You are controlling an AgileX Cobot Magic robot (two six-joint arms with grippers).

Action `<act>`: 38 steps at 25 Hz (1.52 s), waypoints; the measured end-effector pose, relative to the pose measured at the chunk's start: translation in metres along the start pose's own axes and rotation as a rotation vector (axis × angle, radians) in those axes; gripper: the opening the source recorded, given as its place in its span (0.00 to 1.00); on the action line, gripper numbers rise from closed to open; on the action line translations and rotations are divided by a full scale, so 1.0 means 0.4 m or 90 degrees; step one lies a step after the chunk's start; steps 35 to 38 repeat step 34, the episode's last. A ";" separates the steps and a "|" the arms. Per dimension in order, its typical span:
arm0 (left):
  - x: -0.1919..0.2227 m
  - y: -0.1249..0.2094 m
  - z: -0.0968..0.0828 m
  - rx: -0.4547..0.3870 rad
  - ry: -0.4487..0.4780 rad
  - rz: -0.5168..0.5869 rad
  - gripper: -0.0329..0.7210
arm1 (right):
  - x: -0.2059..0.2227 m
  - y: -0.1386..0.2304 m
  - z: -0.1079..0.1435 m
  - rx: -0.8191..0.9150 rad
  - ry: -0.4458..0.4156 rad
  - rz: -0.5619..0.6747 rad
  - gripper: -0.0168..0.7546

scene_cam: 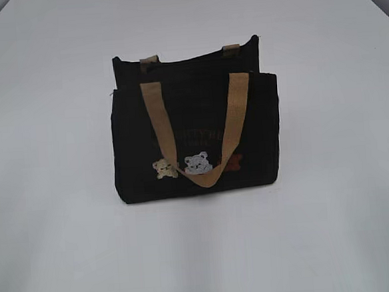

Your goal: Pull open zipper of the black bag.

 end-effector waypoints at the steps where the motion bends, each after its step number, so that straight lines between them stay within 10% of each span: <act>1: -0.032 0.013 -0.003 0.006 -0.007 -0.014 0.36 | -0.007 0.021 0.000 -0.005 0.001 -0.023 0.67; 14: -0.191 0.147 0.019 0.059 -0.117 -0.119 0.36 | -0.102 0.122 -0.001 -0.054 0.012 -0.326 0.65; 38: -0.204 0.151 0.036 0.009 -0.207 -0.138 0.36 | -0.103 0.116 -0.012 0.032 0.076 -0.349 0.63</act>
Point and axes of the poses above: a point on each arm's last joint axis where the gripper is mounted, x pointing out along that axis toward the gripper, z along the wrist's bending axis when the last joint is at zero, y = z × x, the point moved 6 cm from there along x, pointing out along that axis toward the gripper, and after that the axes turned 9 degrees about x, right-handed, at the moved point
